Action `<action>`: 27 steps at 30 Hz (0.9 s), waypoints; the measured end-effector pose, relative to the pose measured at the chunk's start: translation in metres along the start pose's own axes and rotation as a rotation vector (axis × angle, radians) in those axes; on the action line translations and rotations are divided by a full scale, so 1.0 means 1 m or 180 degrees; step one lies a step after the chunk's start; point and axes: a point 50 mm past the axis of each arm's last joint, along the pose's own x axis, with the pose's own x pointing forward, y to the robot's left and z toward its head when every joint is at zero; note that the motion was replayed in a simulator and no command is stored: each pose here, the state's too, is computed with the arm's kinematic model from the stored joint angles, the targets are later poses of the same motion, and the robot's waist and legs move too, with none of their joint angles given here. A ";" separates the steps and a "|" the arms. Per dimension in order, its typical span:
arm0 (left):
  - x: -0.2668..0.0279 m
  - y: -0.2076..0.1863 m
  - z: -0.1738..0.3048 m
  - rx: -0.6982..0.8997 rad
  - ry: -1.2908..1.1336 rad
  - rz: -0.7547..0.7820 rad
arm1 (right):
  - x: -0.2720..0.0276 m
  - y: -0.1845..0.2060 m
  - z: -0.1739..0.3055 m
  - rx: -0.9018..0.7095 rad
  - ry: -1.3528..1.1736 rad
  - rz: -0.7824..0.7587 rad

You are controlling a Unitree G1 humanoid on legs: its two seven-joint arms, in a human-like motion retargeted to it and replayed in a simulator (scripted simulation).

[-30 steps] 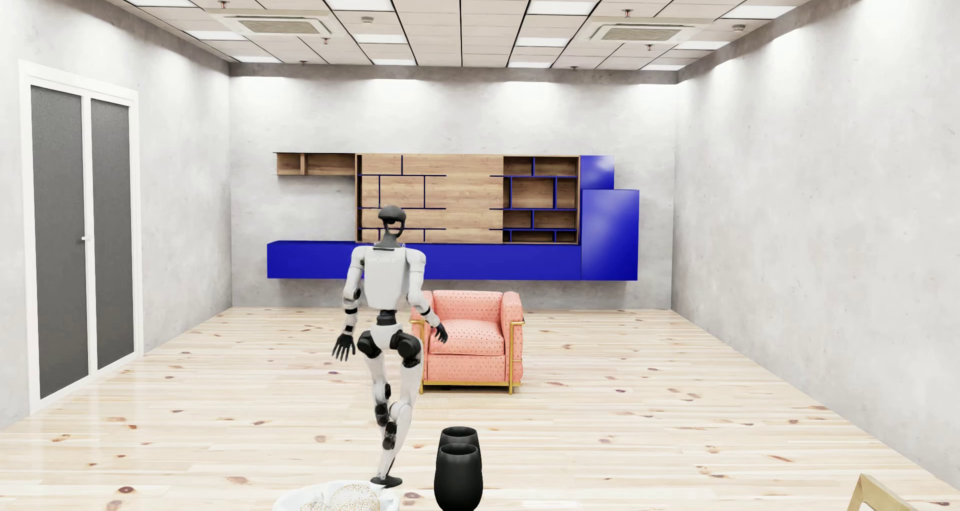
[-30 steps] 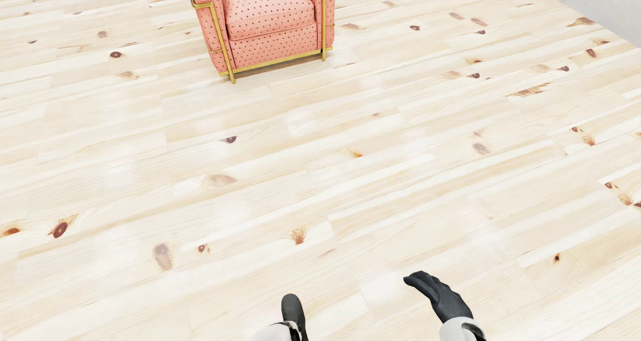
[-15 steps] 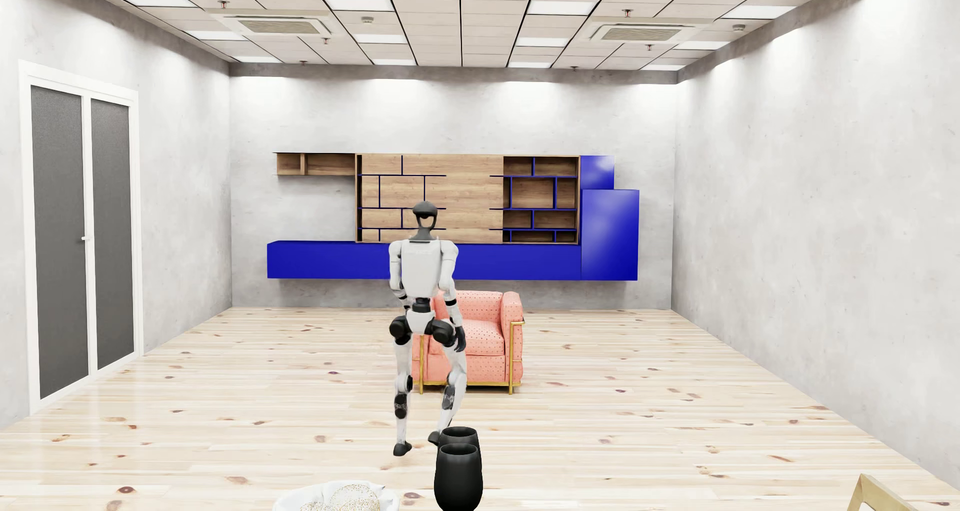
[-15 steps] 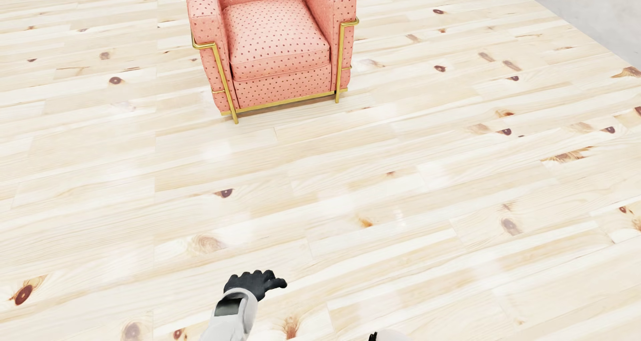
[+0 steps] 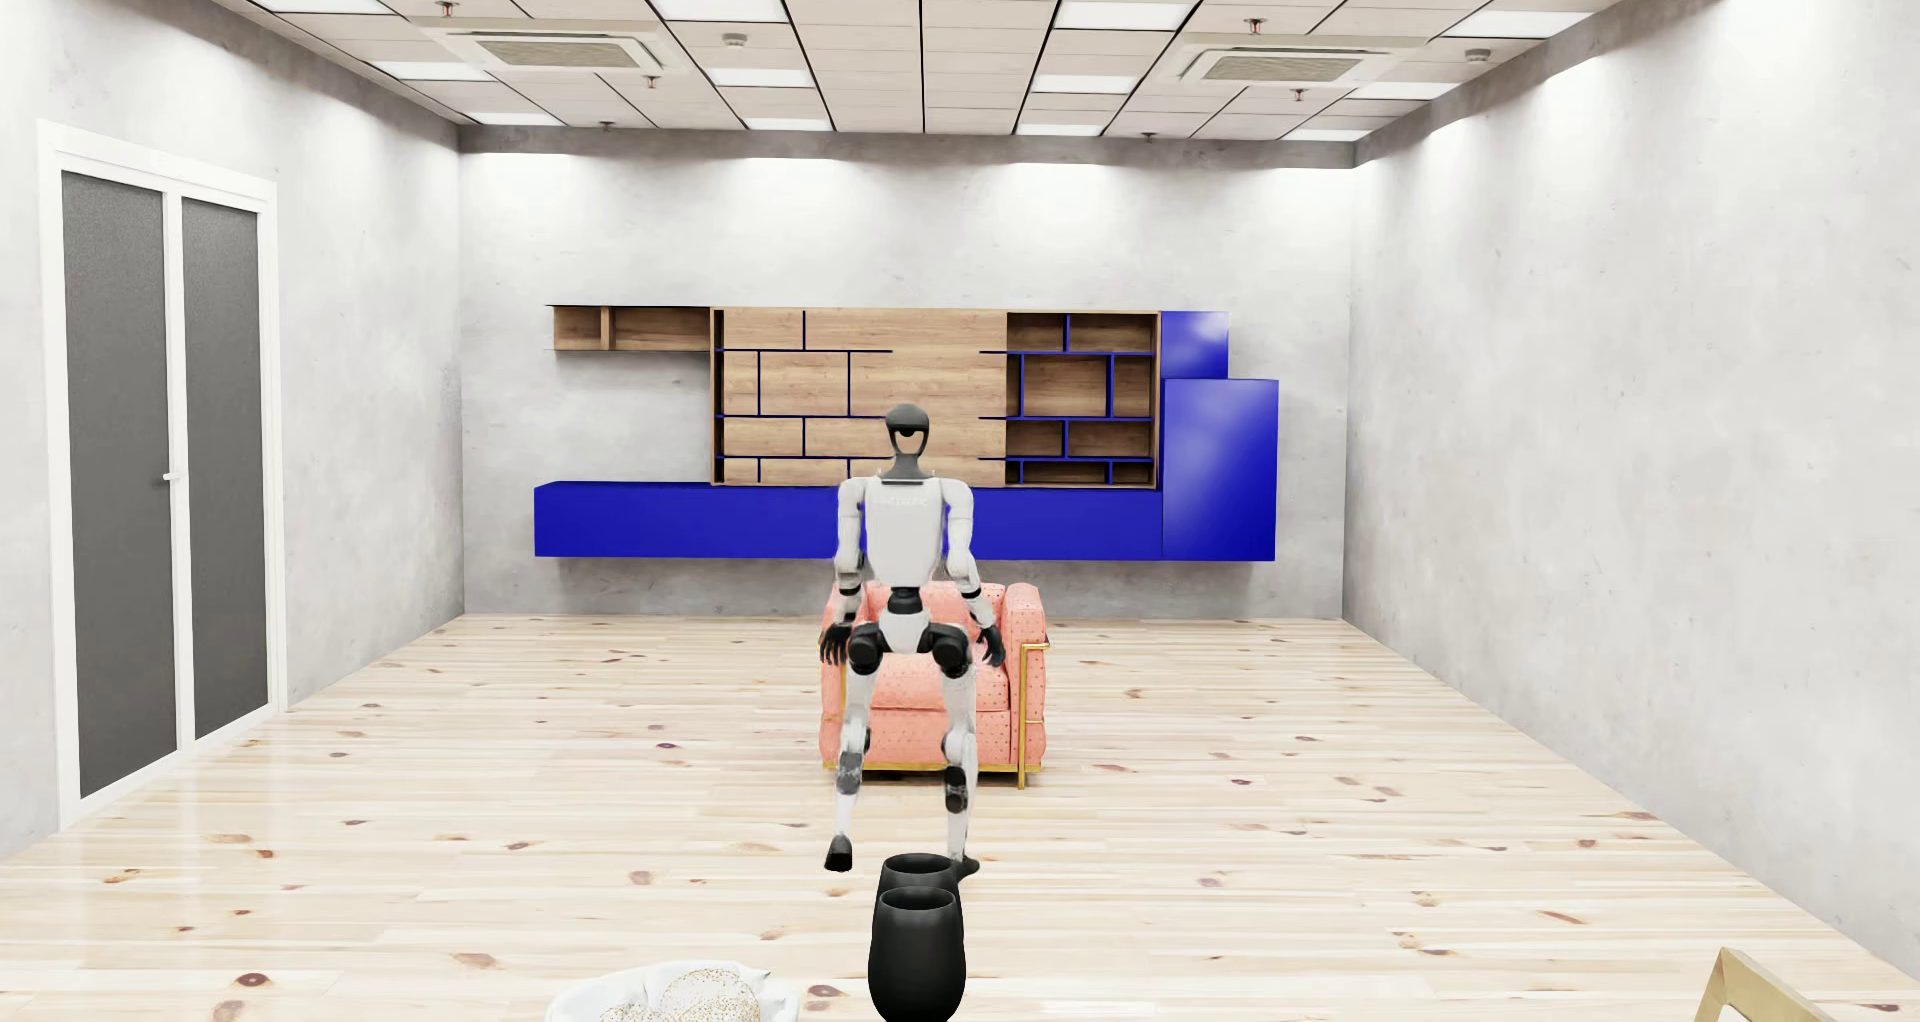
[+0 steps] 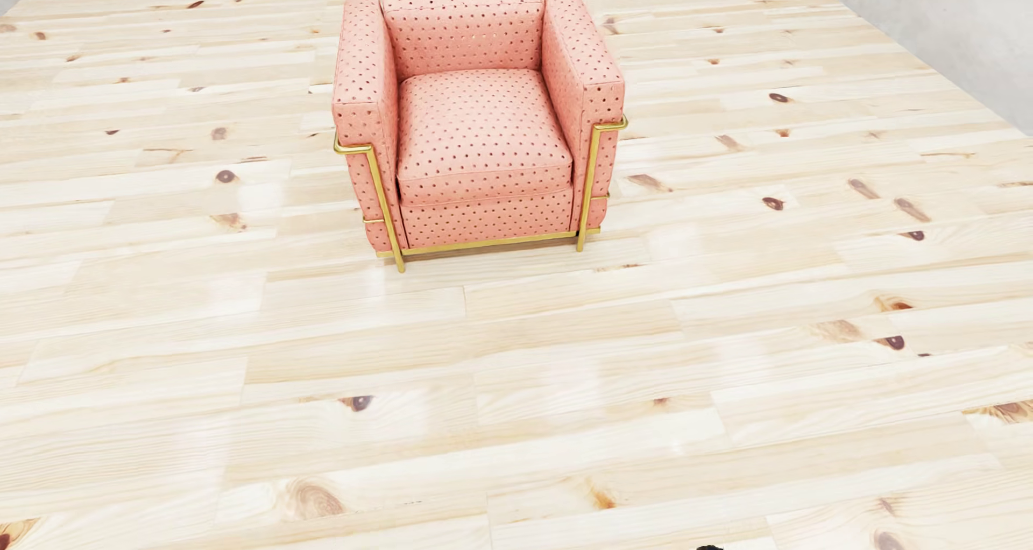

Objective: Move towards the armchair

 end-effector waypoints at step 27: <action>-0.006 0.013 -0.003 0.0180 -0.0265 0.0273 | 0.004 0.029 -0.012 -0.0248 0.0320 0.0311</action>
